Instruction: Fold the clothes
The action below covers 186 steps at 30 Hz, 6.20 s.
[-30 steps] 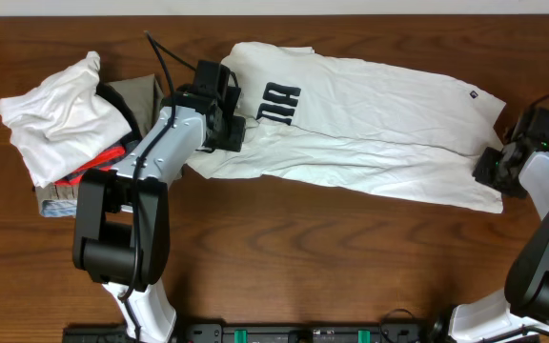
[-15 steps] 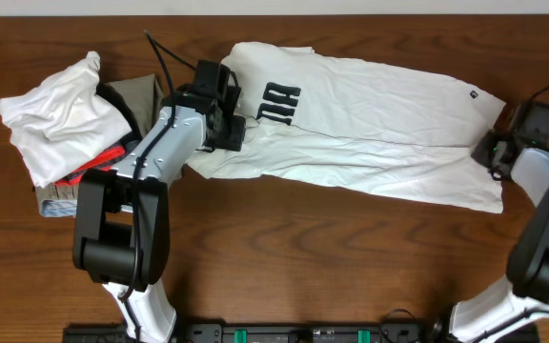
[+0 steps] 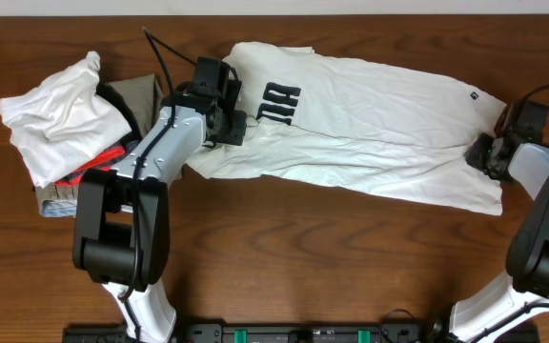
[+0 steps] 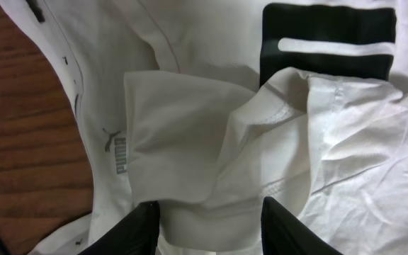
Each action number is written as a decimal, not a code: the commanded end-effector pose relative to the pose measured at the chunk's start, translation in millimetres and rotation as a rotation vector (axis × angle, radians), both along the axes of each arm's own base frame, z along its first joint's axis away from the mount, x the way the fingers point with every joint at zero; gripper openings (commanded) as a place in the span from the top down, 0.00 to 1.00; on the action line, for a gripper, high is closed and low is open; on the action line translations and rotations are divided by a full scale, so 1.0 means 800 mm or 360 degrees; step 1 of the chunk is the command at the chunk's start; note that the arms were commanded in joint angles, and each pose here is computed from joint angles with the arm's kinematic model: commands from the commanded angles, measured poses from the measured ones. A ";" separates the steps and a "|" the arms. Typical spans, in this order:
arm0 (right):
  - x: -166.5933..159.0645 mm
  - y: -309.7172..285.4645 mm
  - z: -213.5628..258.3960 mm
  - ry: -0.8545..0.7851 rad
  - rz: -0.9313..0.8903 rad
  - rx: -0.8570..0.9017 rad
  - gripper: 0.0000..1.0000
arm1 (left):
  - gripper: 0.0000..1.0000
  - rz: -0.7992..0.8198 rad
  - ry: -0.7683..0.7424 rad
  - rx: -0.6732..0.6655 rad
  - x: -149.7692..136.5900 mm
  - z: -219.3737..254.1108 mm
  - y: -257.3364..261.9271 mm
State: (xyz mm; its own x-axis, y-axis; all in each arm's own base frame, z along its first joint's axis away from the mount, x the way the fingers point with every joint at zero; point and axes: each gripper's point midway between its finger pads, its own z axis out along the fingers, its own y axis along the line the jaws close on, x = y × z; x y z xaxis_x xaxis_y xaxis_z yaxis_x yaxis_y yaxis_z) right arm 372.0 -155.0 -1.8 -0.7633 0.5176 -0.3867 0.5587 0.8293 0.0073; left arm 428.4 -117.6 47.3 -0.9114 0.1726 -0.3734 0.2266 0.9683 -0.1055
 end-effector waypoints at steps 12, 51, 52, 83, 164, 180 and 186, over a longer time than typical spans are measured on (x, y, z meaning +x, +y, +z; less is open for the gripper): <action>-0.054 -0.068 0.009 0.0143 -0.0162 -0.0101 0.60 | 0.53 0.0048 0.0252 -0.0045 -0.042 -0.014 -0.002; -0.092 0.064 0.074 0.0569 0.0209 0.0572 0.71 | 0.94 0.0056 -0.0216 0.0096 0.038 0.013 0.011; -0.094 0.069 0.066 0.0579 0.0223 0.0573 0.71 | 0.94 0.0055 -0.0215 0.0097 0.038 0.013 0.011; -0.070 0.011 0.005 0.0455 0.0311 0.0017 0.62 | 0.94 0.0142 0.0260 0.0156 -0.058 -0.050 0.031; -0.054 -0.053 -0.023 0.0153 0.0314 -0.0272 0.87 | 0.39 0.0728 0.0536 -0.0533 -0.078 -0.009 -0.050; -0.050 -0.051 -0.022 0.0128 0.0325 -0.0258 0.87 | 0.39 0.0749 0.0475 -0.0567 -0.055 -0.037 -0.071; -0.051 -0.050 -0.023 0.0133 0.0325 -0.0255 0.87 | 0.46 0.0718 0.0357 -0.0635 -0.032 -0.027 -0.078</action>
State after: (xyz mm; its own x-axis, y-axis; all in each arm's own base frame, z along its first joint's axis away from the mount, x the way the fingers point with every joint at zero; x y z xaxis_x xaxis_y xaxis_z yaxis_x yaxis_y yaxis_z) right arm 342.6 -210.7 -0.6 -0.8506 0.2833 -0.4430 0.4100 0.8849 -0.2212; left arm 398.9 -182.1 29.1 -0.9301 -0.3509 -0.1088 -0.2596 0.8372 -0.4813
